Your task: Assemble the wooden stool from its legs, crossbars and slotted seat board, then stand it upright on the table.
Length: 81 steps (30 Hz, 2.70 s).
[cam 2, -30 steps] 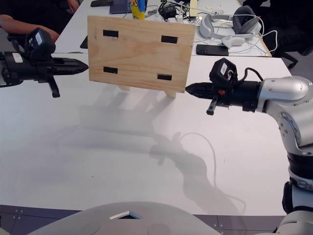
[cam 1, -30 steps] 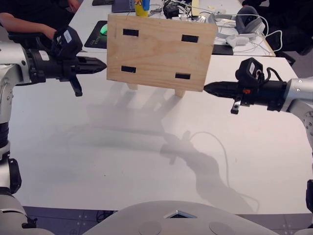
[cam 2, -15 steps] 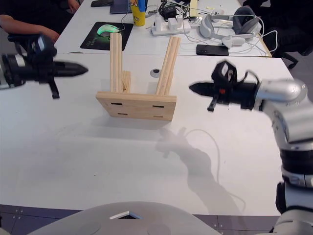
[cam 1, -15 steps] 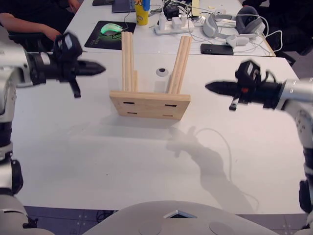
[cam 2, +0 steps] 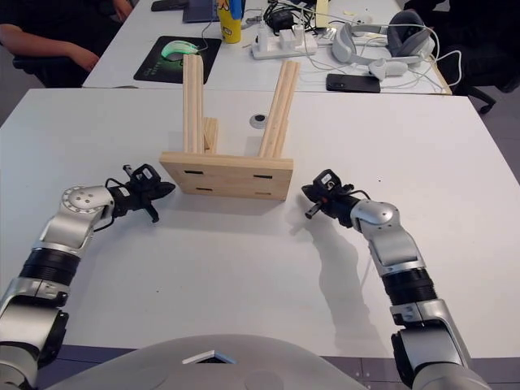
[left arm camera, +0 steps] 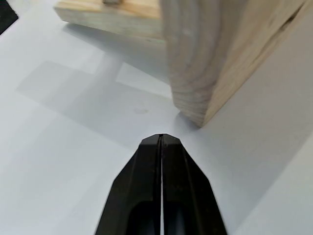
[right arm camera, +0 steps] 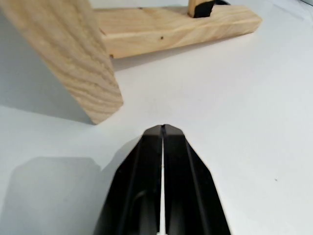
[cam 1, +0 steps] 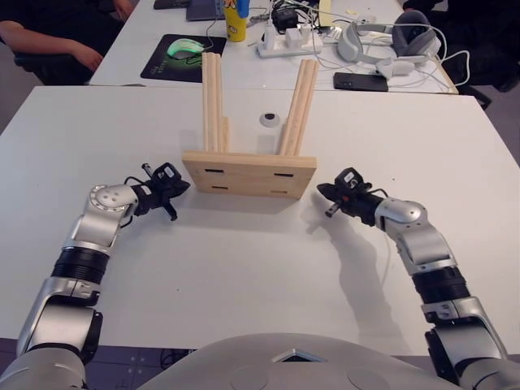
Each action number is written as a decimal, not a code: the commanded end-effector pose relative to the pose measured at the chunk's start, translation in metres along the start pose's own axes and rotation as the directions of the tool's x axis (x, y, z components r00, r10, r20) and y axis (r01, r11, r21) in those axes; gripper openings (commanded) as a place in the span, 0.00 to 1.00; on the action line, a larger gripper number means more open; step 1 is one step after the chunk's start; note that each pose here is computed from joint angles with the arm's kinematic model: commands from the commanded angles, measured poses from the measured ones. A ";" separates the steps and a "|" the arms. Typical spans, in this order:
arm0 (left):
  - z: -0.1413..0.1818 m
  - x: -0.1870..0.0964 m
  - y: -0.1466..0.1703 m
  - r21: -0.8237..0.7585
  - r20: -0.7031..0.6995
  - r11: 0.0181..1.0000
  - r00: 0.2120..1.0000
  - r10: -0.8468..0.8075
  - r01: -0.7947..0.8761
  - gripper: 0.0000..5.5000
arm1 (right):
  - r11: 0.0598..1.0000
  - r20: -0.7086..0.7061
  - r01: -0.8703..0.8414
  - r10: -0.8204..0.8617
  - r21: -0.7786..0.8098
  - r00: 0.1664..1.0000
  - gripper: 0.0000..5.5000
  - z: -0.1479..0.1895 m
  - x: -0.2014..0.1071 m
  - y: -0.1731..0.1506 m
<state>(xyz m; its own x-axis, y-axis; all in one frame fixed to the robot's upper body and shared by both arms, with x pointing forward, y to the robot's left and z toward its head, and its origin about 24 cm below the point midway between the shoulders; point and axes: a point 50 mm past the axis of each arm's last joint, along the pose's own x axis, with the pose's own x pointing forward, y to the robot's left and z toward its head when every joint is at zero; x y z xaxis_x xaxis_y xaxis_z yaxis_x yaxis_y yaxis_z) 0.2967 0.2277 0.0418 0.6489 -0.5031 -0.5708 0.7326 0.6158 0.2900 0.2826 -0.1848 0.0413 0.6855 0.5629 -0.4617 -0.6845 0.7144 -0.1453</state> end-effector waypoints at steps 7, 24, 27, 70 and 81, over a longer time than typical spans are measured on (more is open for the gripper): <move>0.011 0.017 -0.007 0.034 0.035 0.999 0.999 -0.041 0.039 0.00 | 0.994 0.020 -0.107 0.108 -0.024 0.994 0.00 0.008 0.020 0.024; 0.067 -0.044 -0.035 0.093 0.083 0.939 0.938 -0.338 0.330 0.00 | 0.966 0.021 -0.255 0.256 -0.045 0.966 0.00 0.033 -0.027 0.032; 0.080 -0.061 -0.030 0.109 0.074 0.937 0.937 -0.341 0.332 0.00 | 0.960 0.021 -0.278 0.279 -0.044 0.960 0.00 0.045 -0.050 0.033; 0.171 -0.116 0.018 0.151 0.328 0.975 0.923 -0.204 0.162 0.00 | 0.933 0.165 -0.228 0.280 -0.278 0.946 0.00 0.159 -0.101 -0.006; 0.191 -0.113 0.036 0.204 0.363 0.974 0.916 -0.171 0.101 0.00 | 0.922 0.190 -0.188 0.263 -0.340 0.946 0.00 0.180 -0.097 -0.020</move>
<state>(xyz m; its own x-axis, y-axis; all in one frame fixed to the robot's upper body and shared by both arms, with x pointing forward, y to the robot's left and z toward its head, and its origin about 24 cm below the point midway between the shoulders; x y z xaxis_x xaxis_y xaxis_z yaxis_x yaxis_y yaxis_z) 0.2882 0.2112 0.2459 0.6242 -0.6934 -0.3598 0.7806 0.5345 0.3240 0.2760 -0.2015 0.2332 0.6213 0.6947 -0.3626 -0.7833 0.5391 -0.3094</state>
